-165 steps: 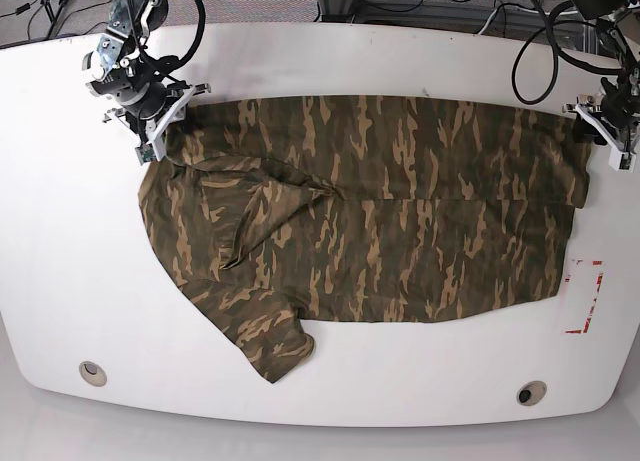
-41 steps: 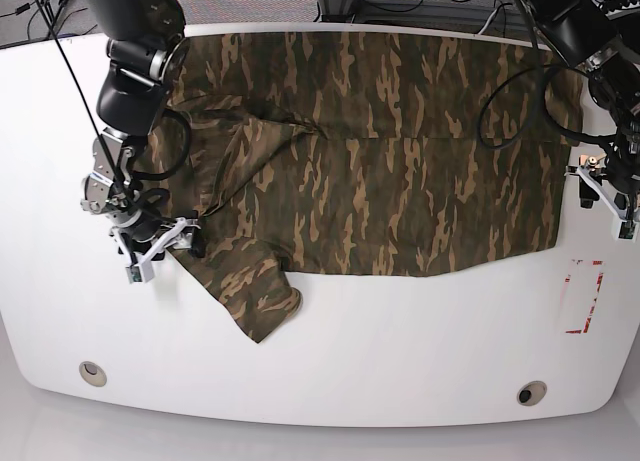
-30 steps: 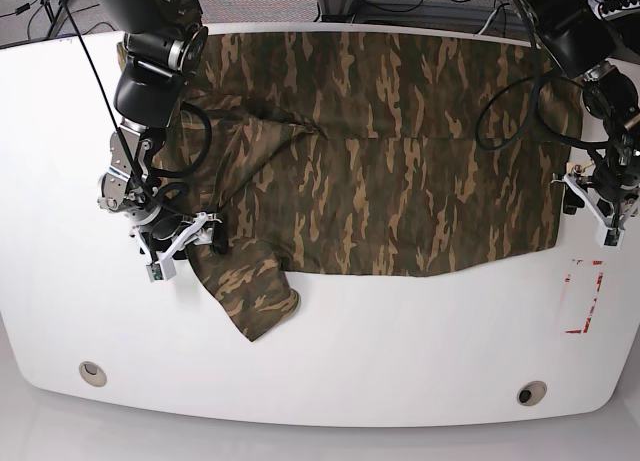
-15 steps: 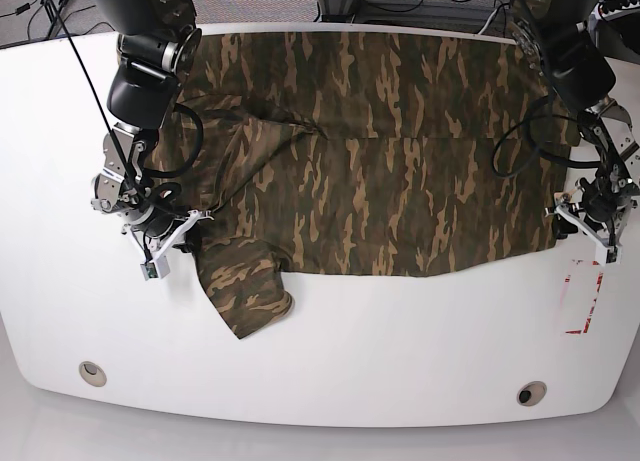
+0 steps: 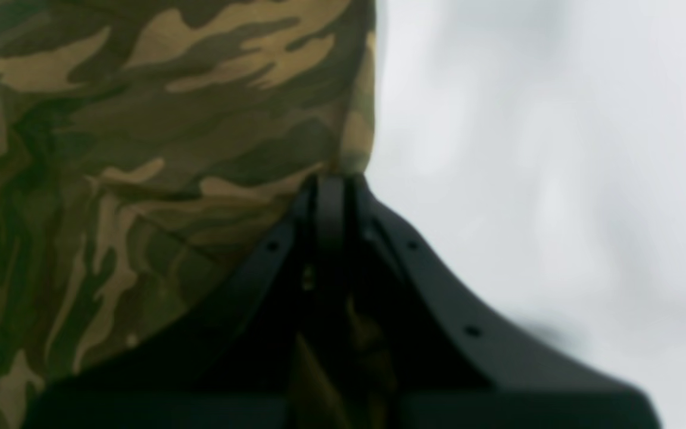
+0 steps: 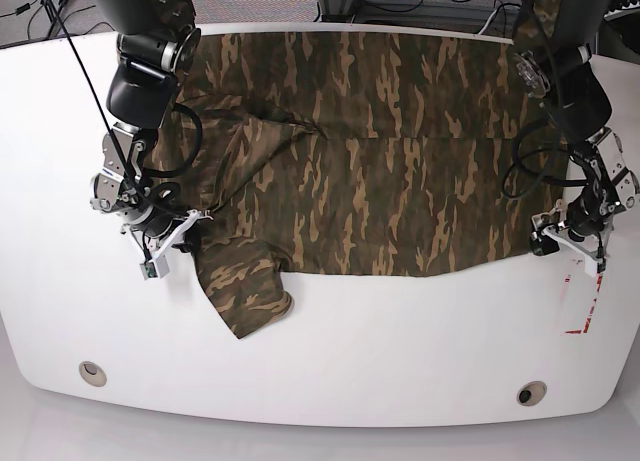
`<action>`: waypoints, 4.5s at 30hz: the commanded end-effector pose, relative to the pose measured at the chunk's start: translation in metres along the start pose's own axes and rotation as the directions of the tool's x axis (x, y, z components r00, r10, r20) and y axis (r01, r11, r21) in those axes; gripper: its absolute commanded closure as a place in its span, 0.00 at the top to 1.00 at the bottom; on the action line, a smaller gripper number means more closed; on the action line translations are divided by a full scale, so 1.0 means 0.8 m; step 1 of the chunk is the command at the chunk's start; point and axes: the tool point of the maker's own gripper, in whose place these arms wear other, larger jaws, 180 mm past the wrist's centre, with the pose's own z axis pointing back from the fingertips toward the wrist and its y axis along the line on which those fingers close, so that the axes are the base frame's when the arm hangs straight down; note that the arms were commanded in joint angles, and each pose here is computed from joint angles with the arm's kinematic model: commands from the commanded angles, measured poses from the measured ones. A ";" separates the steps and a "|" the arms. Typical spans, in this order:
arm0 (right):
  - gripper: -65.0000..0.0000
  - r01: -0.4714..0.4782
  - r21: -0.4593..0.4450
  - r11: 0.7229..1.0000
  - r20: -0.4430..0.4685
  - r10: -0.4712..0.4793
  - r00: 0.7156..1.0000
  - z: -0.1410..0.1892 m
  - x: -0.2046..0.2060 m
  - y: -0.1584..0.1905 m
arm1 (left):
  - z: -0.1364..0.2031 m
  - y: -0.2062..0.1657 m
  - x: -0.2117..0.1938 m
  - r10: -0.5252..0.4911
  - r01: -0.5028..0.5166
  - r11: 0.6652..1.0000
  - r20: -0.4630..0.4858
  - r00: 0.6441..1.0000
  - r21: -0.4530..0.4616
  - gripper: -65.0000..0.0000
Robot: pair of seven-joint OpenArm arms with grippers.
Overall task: Fold the T-shirt properly
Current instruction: 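Fold the hem with both grippers up over toward the collar edge, then release the hem and move the right gripper to the hanging sleeve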
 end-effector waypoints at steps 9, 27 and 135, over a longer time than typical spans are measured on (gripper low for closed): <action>0.00 -0.023 -0.018 1.000 -0.006 0.023 1.000 0.004 0.009 -0.009 | -0.009 -0.041 0.015 -0.061 0.063 0.990 0.021 0.998 -0.125 0.44; 0.00 -0.092 -0.067 0.994 0.046 0.095 0.994 0.025 0.048 -0.017 | 0.018 -0.054 0.052 -0.230 0.240 0.968 0.112 0.967 -0.080 0.06; 0.81 -0.126 -0.064 0.990 -0.091 0.120 0.989 0.047 -0.010 0.031 | 0.194 0.009 -0.028 -0.617 0.613 0.769 -0.041 0.786 0.182 0.52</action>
